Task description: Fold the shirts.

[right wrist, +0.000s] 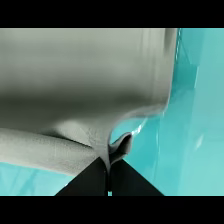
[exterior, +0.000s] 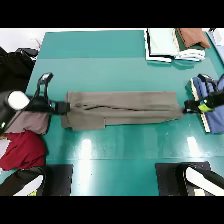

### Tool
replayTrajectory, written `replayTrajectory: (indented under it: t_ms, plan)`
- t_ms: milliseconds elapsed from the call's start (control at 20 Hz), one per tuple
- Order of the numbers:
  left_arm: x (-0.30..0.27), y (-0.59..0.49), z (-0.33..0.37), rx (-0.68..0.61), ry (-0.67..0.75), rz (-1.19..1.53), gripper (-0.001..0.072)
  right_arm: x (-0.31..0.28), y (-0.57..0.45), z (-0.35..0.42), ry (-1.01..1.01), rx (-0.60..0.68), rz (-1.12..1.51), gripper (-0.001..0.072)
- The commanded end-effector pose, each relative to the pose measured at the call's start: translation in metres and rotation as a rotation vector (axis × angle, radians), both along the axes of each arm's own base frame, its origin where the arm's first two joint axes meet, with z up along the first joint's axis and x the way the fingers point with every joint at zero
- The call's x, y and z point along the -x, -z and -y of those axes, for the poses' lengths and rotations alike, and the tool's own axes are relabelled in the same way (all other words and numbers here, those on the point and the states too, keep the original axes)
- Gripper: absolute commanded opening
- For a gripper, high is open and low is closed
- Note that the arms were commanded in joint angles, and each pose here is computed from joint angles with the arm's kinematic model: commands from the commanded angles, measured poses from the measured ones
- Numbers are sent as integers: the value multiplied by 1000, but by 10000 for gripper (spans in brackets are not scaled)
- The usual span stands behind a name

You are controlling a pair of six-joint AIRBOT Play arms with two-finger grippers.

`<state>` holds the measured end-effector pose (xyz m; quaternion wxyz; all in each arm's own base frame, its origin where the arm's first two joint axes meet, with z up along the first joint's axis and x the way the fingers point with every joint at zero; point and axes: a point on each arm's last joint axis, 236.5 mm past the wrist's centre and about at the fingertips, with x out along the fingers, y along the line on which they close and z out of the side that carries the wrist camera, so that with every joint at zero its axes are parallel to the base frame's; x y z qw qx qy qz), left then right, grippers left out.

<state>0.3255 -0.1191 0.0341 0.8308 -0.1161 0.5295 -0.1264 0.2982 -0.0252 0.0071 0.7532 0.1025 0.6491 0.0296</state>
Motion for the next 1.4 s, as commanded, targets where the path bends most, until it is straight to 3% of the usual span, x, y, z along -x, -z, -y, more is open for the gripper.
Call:
replayTrajectory:
  t_ms: [0,250,300,350,400,500,600,700,750,800,850,1150,1200,1350]
  plan:
    - [-74,4,-10,-27,-36,71,24,-53,6,-1,-7,-1,4,17]
    - [-120,28,-5,-40,-30,57,26,-99,24,-7,-44,-9,-13,21]
    - [-124,31,-5,-40,-32,57,96,-112,23,-12,-43,-36,7,103]
    - [-127,30,-5,-36,-40,60,437,-124,20,-14,-31,-74,36,318]
    - [-128,28,-5,-25,-60,61,552,-134,13,-16,-24,-118,70,398]
    - [-125,22,-3,-24,-50,46,537,-143,2,-16,-29,-205,116,416]
    - [-117,19,-1,-25,-31,8,536,-131,5,-1,8,-263,91,522]
    - [-110,21,2,-10,-24,-24,533,-108,21,20,64,-310,35,536]
    - [-109,20,7,6,-23,-28,338,-98,30,30,96,-346,20,535]
    - [-109,18,13,28,-21,-26,77,-89,40,37,137,-383,4,535]
    - [-109,15,24,55,-8,-19,24,-81,51,41,179,-429,-14,534]
    - [-97,16,108,99,131,32,24,-69,94,0,195,-625,-102,505]
    - [-94,20,121,109,139,29,24,-72,96,-11,162,-629,-107,433]
    - [-92,26,159,180,150,35,24,-92,79,-32,37,-589,-51,46]
